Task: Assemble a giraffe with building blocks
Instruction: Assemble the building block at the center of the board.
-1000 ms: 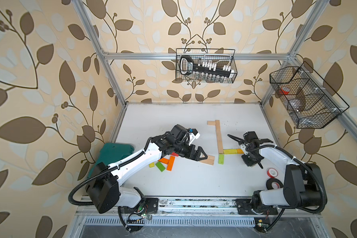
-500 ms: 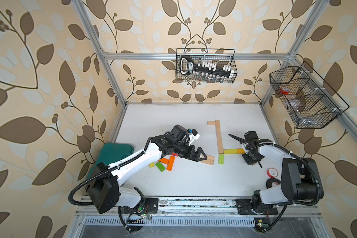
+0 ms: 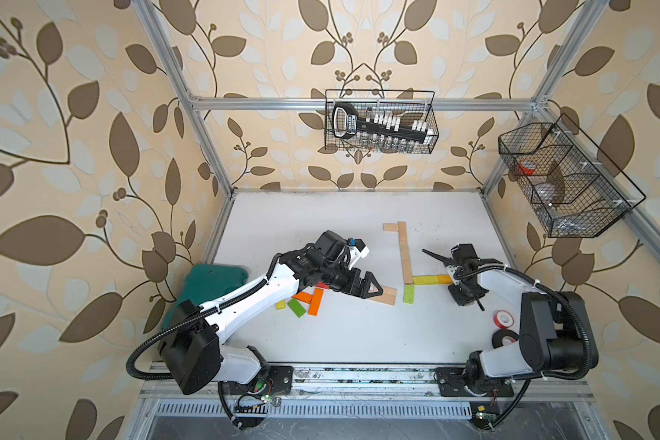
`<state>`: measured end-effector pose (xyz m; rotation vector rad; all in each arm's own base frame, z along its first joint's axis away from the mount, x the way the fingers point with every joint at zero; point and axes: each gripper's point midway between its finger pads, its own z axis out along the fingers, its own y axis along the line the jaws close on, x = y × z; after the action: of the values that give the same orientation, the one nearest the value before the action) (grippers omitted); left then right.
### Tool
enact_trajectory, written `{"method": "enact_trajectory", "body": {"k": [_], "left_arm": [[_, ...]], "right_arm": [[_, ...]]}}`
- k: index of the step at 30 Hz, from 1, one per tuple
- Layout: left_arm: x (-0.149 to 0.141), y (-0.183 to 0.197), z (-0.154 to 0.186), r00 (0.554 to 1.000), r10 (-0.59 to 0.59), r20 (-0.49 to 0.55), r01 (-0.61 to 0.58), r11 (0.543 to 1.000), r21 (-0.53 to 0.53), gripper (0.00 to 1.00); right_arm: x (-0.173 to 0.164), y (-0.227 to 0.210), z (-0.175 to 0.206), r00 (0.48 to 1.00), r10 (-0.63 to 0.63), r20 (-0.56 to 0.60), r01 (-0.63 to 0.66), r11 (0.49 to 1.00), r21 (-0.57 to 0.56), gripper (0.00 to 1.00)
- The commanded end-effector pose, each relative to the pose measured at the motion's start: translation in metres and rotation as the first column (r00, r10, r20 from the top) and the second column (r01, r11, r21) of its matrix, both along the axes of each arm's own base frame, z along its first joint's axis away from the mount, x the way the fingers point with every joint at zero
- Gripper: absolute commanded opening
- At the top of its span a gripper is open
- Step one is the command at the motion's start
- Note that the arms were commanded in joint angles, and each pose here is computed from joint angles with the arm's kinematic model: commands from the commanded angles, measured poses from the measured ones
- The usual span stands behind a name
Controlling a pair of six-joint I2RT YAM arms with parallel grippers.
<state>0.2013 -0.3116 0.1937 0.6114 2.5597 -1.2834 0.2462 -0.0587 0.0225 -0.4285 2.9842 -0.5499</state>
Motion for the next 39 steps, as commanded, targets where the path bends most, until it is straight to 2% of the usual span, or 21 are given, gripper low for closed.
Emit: {"method": "enact_trajectory", "body": {"k": [1, 8, 17, 39], "left_arm": [[-0.003, -0.003, 0.021, 0.998, -0.027, 0.061, 0.03, 0.998, -0.056, 0.99], [-0.002, -0.002, 0.023, 0.997, -0.014, 0.074, 0.019, 0.998, -0.061, 0.99], [-0.001, 0.001, 0.025, 0.996, -0.002, 0.089, 0.007, 0.998, -0.056, 0.99], [-0.002, 0.001, 0.024, 0.996, -0.008, 0.085, 0.013, 0.999, -0.051, 0.99]], "right_arm": [[-0.012, 0.0, -0.005, 1.0, -0.01, -0.022, 0.01, 1.0, 0.015, 0.37], [-0.016, 0.006, -0.007, 1.0, -0.005, -0.021, 0.006, 0.998, 0.055, 0.27], [-0.011, 0.004, -0.009, 0.999, -0.029, -0.025, 0.031, 0.996, 0.087, 0.19], [0.001, -0.002, -0.009, 0.998, -0.06, -0.018, 0.062, 0.993, 0.097, 0.13]]}}
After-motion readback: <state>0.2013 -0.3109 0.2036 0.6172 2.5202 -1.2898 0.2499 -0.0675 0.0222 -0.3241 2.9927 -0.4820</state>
